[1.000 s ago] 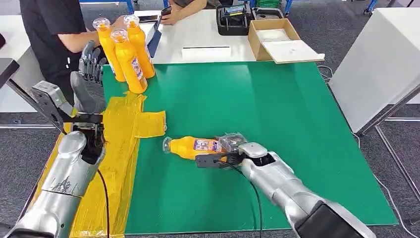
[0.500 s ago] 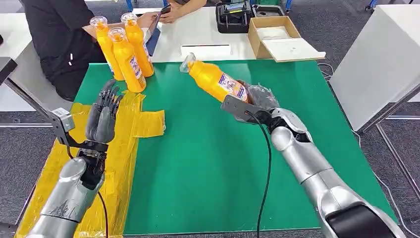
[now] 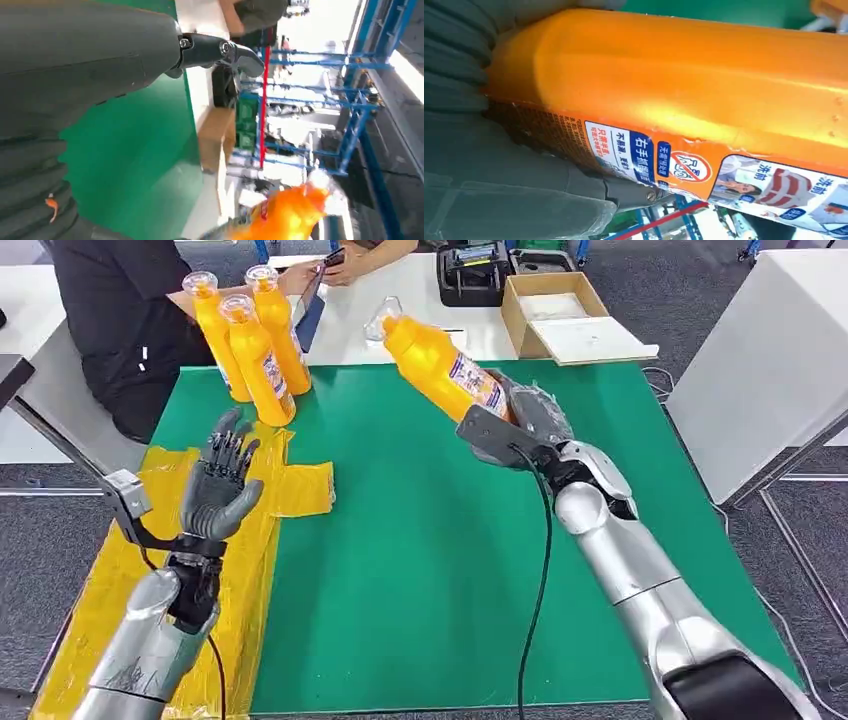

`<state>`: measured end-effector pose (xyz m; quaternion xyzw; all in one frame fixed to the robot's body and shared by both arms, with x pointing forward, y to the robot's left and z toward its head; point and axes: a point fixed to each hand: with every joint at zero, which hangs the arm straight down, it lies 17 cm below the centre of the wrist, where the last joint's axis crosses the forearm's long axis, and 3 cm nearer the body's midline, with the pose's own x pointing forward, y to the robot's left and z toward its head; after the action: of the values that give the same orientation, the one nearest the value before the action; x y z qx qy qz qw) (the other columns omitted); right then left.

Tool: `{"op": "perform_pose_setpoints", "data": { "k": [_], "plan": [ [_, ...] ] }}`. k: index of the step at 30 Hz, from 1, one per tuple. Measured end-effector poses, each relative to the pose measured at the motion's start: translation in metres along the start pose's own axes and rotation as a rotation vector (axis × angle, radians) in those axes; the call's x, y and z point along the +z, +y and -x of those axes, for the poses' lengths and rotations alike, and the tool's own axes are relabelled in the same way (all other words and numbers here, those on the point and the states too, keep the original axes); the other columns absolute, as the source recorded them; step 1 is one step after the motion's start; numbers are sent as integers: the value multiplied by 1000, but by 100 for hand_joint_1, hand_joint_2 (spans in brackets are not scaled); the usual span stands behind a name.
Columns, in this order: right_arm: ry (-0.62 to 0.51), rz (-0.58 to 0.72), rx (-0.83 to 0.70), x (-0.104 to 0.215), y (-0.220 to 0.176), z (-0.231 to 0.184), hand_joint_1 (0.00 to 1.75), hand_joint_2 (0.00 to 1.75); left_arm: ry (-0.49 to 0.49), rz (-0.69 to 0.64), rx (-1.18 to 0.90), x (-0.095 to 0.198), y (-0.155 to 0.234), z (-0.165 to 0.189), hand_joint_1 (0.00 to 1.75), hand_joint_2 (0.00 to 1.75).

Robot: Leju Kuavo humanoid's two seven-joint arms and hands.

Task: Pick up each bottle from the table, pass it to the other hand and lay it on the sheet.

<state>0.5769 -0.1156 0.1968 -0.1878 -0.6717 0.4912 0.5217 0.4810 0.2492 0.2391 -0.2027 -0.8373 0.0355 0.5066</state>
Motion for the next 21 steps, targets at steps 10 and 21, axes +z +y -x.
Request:
{"op": "perform_pose_setpoints", "data": {
  "k": [10,21],
  "plan": [
    [-155,18,-154,-20,15,-101,175,175,-39,26,337,-33,-54,-15,0,175],
    [-239,-112,-181,-15,96,-182,175,175,-31,27,455,-56,-89,-20,0,175]
  ]
}}
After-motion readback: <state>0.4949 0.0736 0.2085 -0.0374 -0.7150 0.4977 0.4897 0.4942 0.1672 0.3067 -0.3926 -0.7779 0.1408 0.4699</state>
